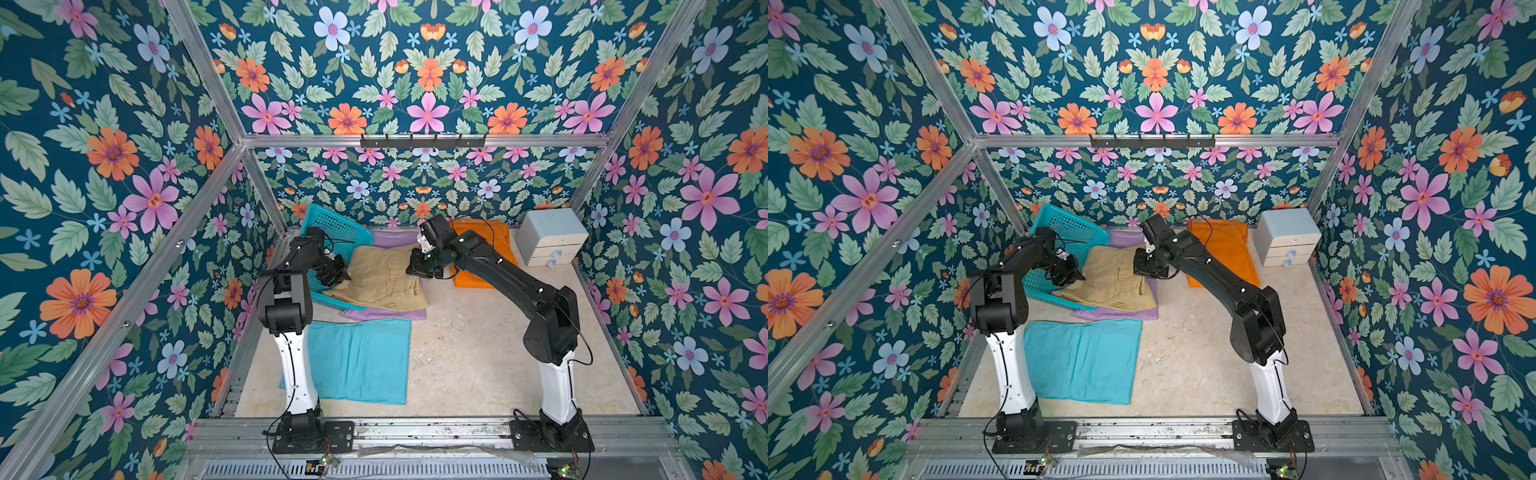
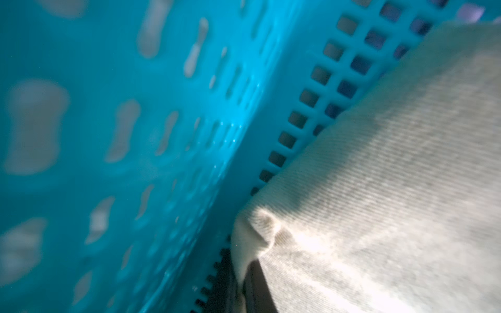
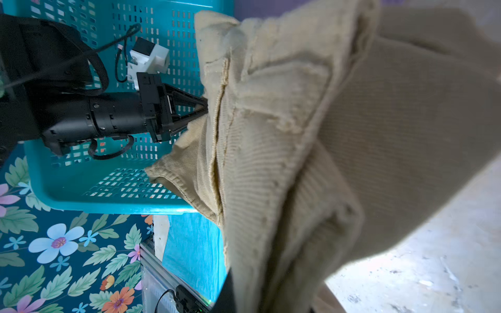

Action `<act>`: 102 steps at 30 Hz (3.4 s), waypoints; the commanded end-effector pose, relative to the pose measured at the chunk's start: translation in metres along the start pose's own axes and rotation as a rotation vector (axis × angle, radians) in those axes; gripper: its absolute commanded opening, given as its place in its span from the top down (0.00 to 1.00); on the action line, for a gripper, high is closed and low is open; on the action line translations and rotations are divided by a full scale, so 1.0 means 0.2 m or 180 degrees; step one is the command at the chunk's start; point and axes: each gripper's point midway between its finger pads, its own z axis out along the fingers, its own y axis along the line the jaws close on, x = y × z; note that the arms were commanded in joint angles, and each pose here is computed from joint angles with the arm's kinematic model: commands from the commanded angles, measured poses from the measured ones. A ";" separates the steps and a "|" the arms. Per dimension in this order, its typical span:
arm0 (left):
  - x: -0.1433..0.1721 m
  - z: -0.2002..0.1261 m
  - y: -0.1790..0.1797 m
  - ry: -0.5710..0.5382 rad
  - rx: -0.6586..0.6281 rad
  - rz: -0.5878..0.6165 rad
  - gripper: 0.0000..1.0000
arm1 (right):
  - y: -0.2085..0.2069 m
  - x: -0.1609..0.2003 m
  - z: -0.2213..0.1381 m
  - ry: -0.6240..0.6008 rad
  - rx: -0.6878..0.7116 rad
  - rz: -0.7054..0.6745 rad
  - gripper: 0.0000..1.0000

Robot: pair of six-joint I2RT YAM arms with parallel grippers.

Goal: Put the folded long pants in the basket
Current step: Move the basket to the center of the board, then adjust the basket at the center of the board.

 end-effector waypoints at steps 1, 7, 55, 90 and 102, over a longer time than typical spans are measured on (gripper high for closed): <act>-0.02 0.06 -0.16 -0.0109 0.0185 0.0124 1.00 | -0.12 -0.05 -0.04 0.0026 0.0157 0.0090 1.00; 0.04 0.04 -0.48 -0.0092 0.0512 0.0160 1.00 | -0.22 -0.21 -0.13 -0.0124 0.0239 0.0192 1.00; -0.93 -0.98 -0.20 -0.3116 -0.1844 0.2031 1.00 | 0.70 0.40 0.89 0.0028 -0.0466 0.0929 1.00; -0.27 -0.84 -0.05 -0.2319 -0.1121 0.1822 1.00 | 0.14 0.08 0.26 0.0026 0.0284 0.0581 1.00; -0.53 -0.93 -0.29 -0.2771 -0.1642 0.2635 1.00 | 0.16 0.28 0.40 -0.0405 0.0139 0.1316 1.00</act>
